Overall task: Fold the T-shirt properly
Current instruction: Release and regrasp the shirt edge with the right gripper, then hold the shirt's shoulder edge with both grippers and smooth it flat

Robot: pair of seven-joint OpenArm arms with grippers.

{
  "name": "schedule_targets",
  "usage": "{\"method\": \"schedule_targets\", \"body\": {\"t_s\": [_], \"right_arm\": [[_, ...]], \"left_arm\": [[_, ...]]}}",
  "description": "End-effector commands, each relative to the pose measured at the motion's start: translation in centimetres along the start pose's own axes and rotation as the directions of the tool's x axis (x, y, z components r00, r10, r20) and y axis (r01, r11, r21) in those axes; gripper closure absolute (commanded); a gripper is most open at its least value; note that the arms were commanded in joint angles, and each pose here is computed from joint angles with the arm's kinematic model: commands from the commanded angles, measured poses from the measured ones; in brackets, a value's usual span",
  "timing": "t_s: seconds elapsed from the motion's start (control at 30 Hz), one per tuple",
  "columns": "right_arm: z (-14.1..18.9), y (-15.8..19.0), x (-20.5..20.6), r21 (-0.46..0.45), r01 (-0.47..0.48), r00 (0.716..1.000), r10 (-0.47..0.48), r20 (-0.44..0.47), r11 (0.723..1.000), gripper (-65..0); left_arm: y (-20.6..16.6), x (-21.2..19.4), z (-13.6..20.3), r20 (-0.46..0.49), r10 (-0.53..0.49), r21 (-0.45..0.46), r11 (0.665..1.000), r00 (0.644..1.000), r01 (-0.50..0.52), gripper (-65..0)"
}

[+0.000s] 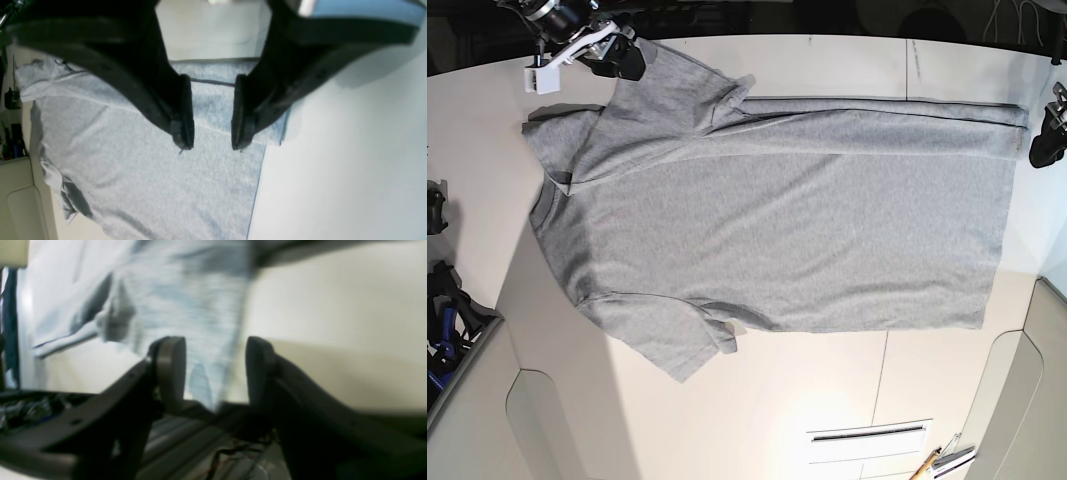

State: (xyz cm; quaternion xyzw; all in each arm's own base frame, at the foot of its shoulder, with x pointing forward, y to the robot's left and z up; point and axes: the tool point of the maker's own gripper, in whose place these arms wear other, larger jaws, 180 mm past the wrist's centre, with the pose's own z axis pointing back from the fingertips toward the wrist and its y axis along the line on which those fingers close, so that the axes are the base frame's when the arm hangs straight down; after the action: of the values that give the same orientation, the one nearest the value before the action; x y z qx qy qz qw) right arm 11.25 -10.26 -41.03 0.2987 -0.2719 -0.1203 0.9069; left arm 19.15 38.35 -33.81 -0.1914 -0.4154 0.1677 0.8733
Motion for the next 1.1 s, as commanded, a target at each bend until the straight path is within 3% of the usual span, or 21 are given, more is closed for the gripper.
{"method": "schedule_targets", "body": {"t_s": [0.0, 0.17, 0.2, 0.37, 0.6, 0.87, 1.0, 1.07], "right_arm": [[0.0, 0.8, 0.0, 0.026, -0.013, 1.0, 0.013, 0.004, 1.0, -27.4], [-1.3, 3.4, -1.9, 0.092, -0.041, 0.997, 0.047, -0.058, 0.995, -1.9], [-1.4, 3.7, -2.1, 0.101, -0.046, 0.997, 0.052, -0.065, 0.994, 0.0], [-1.5, 4.8, -1.8, 0.13, -0.067, 0.996, 0.075, -0.057, 0.989, 0.0], [-1.5, 8.2, 4.8, 0.187, -0.213, 0.974, 0.193, 0.122, 0.959, 0.0], [-3.3, 10.9, 14.5, 0.136, -0.431, 0.865, 0.366, 0.343, 0.892, 0.0], [-4.2, 11.1, 17.9, 0.066, -0.498, 0.807, 0.434, 0.4, 0.865, 0.0], [-4.7, 11.0, 18.7, 0.047, -0.509, 0.792, 0.446, 0.417, 0.86, 0.0]], "left_arm": [[-0.5, 1.7, 0.3, 0.034, -0.033, -0.022, 0.999, 0.999, 0.034, -22.7], [-0.5, 1.7, 0.3, 0.034, -0.034, -0.021, 0.999, 0.999, 0.034, -22.7], [-0.5, 1.7, 0.3, 0.034, -0.034, -0.021, 0.999, 0.999, 0.034, -22.6], [-0.5, 1.7, 0.3, 0.034, -0.033, -0.021, 0.999, 0.999, 0.034, -22.7], [-0.5, 1.7, 0.3, 0.034, -0.033, -0.022, 0.999, 0.999, 0.034, -22.6], [-0.5, 1.7, 0.3, 0.034, -0.033, -0.021, 0.999, 0.999, 0.034, -22.6], [-0.5, 1.7, 0.3, 0.034, -0.033, -0.021, 0.999, 0.999, 0.034, -22.6], [-0.5, 1.7, 0.3, 0.033, -0.034, -0.021, 0.999, 0.999, 0.035, -22.6]]}}
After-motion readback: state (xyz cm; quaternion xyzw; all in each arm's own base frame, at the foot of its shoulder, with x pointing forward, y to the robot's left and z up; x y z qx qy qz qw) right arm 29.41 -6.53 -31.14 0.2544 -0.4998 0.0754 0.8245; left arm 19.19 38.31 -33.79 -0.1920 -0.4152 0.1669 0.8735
